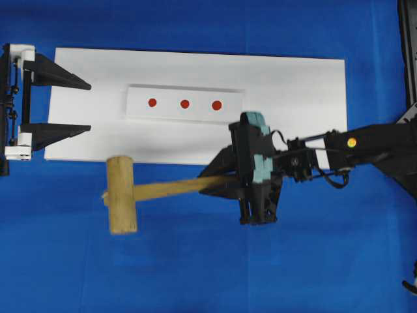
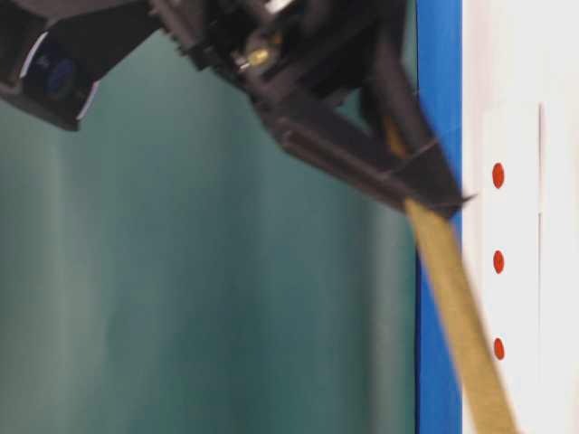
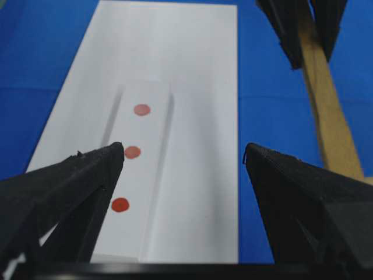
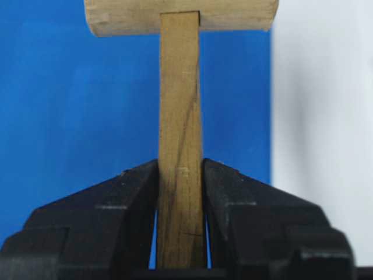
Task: Hit the mark with a hammer.
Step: 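Carry the mallet with the right gripper back to the table front, then lower the mallet onto the blue surface and open the right gripper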
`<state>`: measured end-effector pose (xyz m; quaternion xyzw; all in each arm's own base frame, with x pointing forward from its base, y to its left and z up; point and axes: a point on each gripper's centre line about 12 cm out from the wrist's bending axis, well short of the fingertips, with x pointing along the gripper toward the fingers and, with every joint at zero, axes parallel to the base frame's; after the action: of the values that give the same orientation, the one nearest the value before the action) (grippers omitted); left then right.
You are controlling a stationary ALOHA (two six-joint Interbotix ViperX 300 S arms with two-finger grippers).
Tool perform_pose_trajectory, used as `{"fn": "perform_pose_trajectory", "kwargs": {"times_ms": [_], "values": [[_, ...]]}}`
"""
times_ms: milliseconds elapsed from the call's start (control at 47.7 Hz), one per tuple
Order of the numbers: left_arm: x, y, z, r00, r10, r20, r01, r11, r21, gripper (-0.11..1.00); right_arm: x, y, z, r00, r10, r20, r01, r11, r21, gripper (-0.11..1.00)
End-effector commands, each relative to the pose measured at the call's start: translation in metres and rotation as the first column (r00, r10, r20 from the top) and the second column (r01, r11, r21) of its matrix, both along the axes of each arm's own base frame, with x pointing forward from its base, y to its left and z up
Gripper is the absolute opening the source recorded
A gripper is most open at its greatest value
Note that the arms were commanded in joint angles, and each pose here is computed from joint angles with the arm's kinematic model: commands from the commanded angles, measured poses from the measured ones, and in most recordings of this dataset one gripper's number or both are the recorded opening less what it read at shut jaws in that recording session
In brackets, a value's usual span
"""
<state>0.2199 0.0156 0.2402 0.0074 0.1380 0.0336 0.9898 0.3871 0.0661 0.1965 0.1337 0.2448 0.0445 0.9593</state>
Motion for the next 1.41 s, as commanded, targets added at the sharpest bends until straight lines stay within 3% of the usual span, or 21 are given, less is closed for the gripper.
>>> {"fn": "perform_pose_trajectory", "kwargs": {"times_ms": [0, 189, 525, 1007, 1385], "values": [[0.002, 0.001, 0.004, 1.0, 0.005, 0.015, -0.005, 1.0, 0.001, 0.82, 0.002, 0.007, 0.005, 0.998, 0.005, 0.061, -0.007, 1.0, 0.026, 0.09], [0.002, 0.001, 0.004, 1.0, 0.005, 0.018, -0.005, 1.0, 0.001, 0.82, 0.0, 0.016, -0.018, 0.997, 0.014, 0.071, -0.018, 0.999, 0.046, 0.09], [0.002, 0.001, 0.004, 1.0, 0.007, 0.028, -0.007, 1.0, -0.004, 0.82, 0.004, 0.02, -0.07, 1.0, -0.009, -0.027, 0.01, 0.998, 0.055, 0.09], [0.001, 0.003, 0.004, 1.0, 0.014, 0.028, -0.014, 1.0, -0.001, 0.82, -0.005, 0.039, -0.081, 0.998, 0.046, -0.051, -0.044, 0.998, 0.043, 0.09], [0.001, 0.005, 0.004, 0.999, 0.022, 0.028, -0.022, 1.0, -0.004, 0.82, -0.002, 0.042, -0.094, 0.993, 0.043, -0.113, -0.038, 0.998, 0.041, 0.09]]}}
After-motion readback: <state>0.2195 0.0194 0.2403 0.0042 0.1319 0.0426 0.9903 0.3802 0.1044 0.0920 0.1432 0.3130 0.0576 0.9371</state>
